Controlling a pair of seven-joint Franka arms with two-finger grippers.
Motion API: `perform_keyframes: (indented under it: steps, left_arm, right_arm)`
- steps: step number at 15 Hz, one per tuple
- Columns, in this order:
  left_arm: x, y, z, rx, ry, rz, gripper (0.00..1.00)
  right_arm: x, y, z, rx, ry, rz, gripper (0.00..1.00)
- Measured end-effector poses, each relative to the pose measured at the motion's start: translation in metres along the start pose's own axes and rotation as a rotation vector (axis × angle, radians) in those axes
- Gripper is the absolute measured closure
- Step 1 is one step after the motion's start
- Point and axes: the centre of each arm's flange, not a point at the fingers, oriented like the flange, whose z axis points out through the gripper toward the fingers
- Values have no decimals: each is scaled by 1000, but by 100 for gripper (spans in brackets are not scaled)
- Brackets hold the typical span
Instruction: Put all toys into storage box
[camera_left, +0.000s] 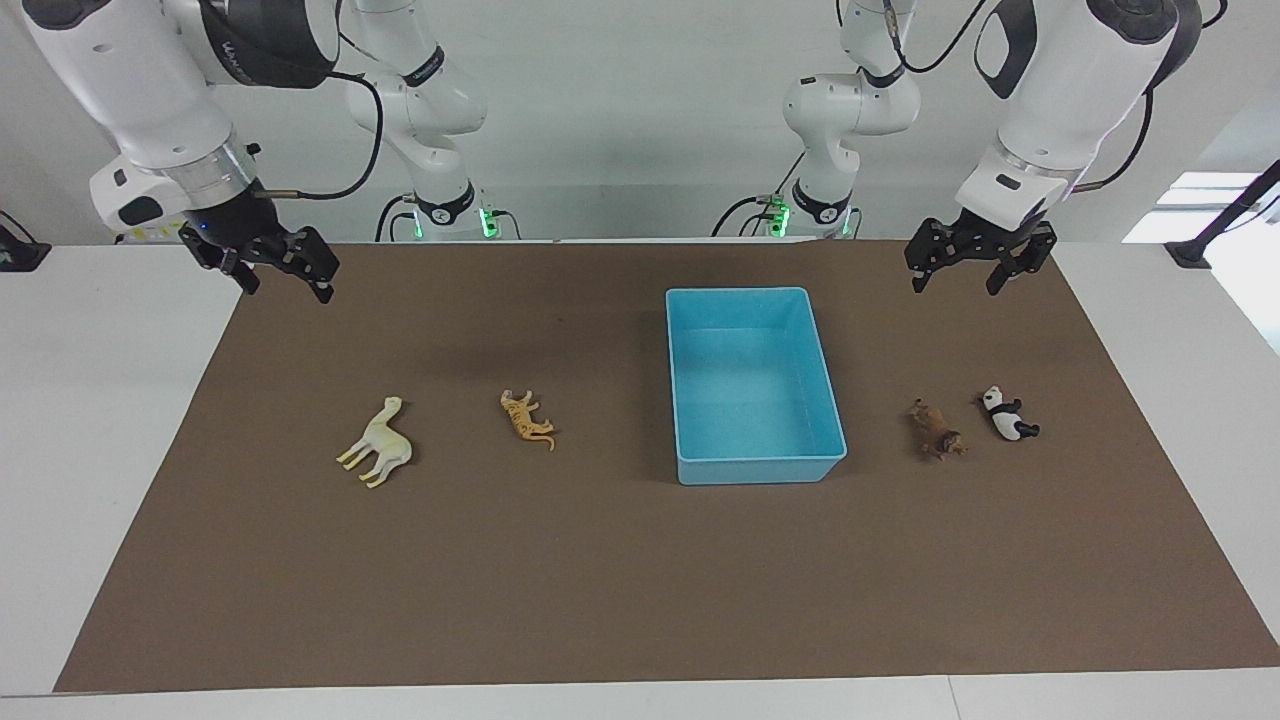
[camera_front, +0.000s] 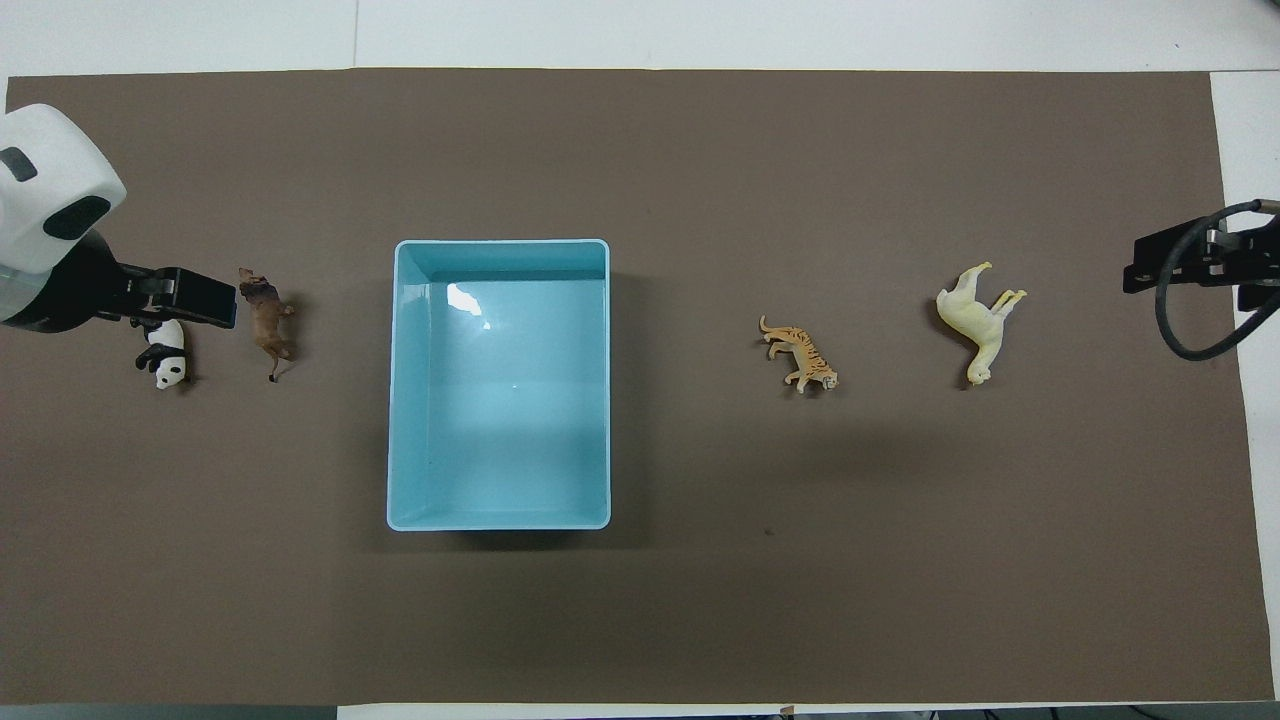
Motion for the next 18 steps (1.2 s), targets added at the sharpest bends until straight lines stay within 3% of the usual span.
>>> perform_keyframes:
  steps: [10, 13, 18]
  left_arm:
    - [-1, 0, -1, 0, 3, -2, 0]
    - [-11, -2, 1, 3, 5, -35, 0]
    - [-16, -39, 63, 9, 112, -81, 0]
  right_arm:
    - [-1, 0, 2, -1, -7, -3, 0]
    - [-2, -6, 23, 0, 12, -150, 0]
    - [-7, -21, 111, -2, 2, -360, 0]
